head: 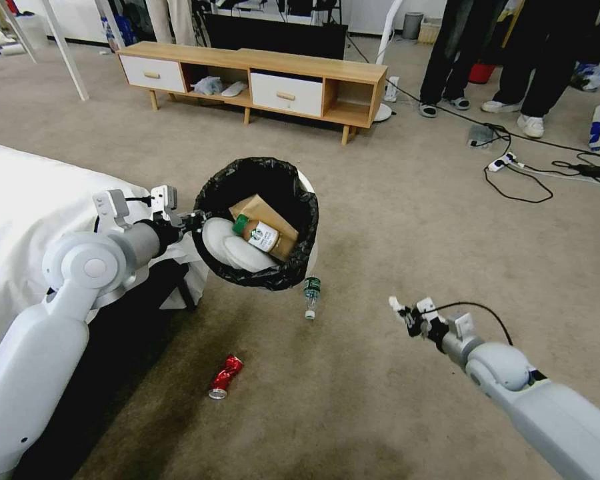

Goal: Pick up the trash bin and place the garbage on the floor into it.

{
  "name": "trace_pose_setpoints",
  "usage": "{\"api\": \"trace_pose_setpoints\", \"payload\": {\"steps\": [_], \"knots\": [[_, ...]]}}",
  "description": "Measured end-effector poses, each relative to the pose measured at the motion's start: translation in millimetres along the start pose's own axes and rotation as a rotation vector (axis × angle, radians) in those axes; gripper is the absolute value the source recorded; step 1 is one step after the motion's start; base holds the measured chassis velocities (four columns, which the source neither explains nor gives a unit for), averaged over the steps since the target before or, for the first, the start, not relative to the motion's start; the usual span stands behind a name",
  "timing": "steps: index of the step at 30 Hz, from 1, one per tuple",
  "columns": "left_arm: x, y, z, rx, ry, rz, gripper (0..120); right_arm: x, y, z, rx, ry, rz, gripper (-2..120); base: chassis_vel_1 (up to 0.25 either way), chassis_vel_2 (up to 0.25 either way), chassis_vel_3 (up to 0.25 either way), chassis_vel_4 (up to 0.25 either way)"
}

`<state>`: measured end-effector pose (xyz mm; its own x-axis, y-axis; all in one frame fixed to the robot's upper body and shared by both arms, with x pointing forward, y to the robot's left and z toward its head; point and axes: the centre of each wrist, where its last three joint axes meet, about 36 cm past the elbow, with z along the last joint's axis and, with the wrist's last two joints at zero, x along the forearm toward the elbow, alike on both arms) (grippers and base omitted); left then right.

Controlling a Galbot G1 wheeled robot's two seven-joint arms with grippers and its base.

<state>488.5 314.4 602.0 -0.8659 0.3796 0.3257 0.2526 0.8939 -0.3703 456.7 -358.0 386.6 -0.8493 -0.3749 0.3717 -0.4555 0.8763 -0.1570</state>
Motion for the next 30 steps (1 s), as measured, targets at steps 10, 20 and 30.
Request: {"api": "trace_pose_setpoints", "payload": {"steps": [10, 20, 30], "knots": [[0.2, -0.3, 6.2, 0.003, 0.013, 0.001, 2, 18, -13, -50, 0.036, -0.156, 0.003, 0, 0.0, 0.0, 0.0, 0.0], [0.6, -0.8, 10.3, 0.005, 0.021, 0.002, 2, 34, -27, -76, 0.071, -0.263, 0.0, 0, 0.0, 0.0, 0.0, 0.0], [-5.5, -7.3, 21.8, 0.001, 0.05, 0.016, 2, 49, -34, -107, 0.108, -0.448, -0.104, 0, 0.0, 0.0, 0.0, 0.0]]}}
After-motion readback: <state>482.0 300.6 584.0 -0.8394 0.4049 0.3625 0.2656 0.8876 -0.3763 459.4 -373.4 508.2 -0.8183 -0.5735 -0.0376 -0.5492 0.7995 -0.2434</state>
